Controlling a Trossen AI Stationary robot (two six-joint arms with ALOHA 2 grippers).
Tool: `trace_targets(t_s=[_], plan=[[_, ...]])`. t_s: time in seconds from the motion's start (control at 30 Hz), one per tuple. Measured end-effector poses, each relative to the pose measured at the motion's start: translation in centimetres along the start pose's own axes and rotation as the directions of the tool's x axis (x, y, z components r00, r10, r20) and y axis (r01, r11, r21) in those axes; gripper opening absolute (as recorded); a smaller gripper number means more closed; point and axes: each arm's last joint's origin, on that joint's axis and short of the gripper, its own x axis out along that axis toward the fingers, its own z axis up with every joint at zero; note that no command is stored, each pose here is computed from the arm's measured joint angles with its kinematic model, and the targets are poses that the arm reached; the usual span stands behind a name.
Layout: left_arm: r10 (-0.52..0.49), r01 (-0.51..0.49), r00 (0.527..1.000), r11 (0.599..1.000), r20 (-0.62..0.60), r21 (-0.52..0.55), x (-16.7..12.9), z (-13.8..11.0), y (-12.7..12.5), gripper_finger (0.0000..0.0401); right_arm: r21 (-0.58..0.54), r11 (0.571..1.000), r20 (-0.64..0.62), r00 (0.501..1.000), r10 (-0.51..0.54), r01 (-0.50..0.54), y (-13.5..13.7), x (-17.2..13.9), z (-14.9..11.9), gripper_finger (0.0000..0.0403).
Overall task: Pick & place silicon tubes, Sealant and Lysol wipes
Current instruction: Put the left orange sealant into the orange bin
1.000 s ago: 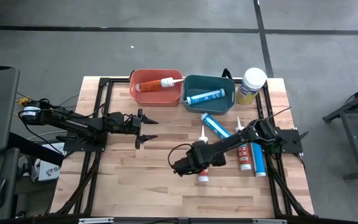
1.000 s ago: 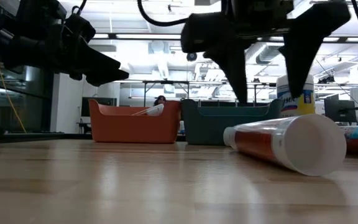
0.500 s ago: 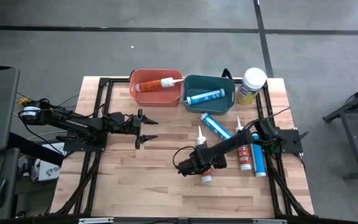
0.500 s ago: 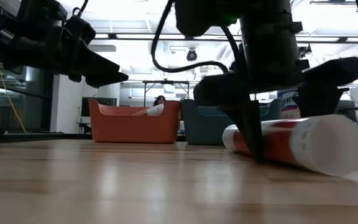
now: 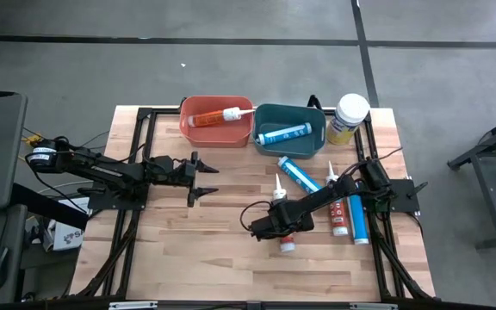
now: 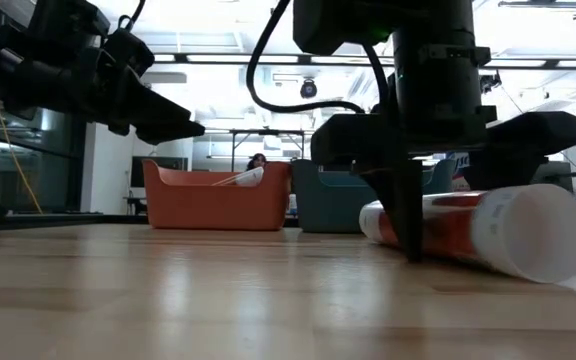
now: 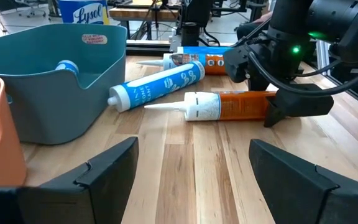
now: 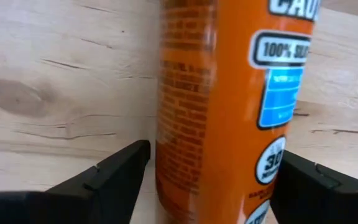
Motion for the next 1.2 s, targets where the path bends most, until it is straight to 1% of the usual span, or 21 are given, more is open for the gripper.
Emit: trace_targets(t_s=[0.2, 0.4, 0.67, 0.8, 0.97, 1.1, 1.2], plan=[[0.000, 0.000, 1.000, 1.000, 0.000, 0.000, 0.0, 0.0, 0.0, 0.0299, -0.012, 1.000, 0.015, 1.000, 0.019, -0.019, 0.1, 0.0, 0.0, 0.0208], [0.000, 0.000, 1.000, 1.000, 0.000, 0.000, 0.0, 0.0, 0.0, 0.0299, -0.083, 0.996, 0.045, 0.999, 0.027, -0.023, 0.2, -0.1, -0.1, 0.0205], [0.000, 0.000, 1.000, 1.000, 0.000, 0.000, 0.0, 0.0, 0.0, 0.0299, -0.163, 0.986, 0.218, 0.974, 0.060, -0.024, 0.2, -0.2, -1.3, 0.0204], [0.000, 0.000, 1.000, 1.000, 0.000, 0.000, 0.0, 0.0, 0.0, 0.0299, -0.194, 0.981, 0.319, 0.943, 0.091, -0.028, 0.0, -0.1, -2.0, 0.0203], [0.000, 0.000, 1.000, 1.000, 0.000, 0.000, 0.0, 0.0, 0.0, 0.0299, -0.235, 0.971, 0.488, 0.858, 0.160, -0.047, -0.1, -0.1, -3.1, 0.0202], [0.000, 0.000, 1.000, 1.000, 0.000, 0.000, 0.0, 0.0, 0.0, 0.0299, -0.258, 0.964, 0.536, 0.820, 0.200, -0.067, -0.1, 0.0, -3.7, 0.0201], [0.000, 0.000, 1.000, 1.000, 0.000, 0.000, 0.0, 0.0, 0.0, 0.0299, -0.284, 0.953, 0.551, 0.795, 0.254, -0.108, 0.3, -0.1, -4.2, 0.0200]])
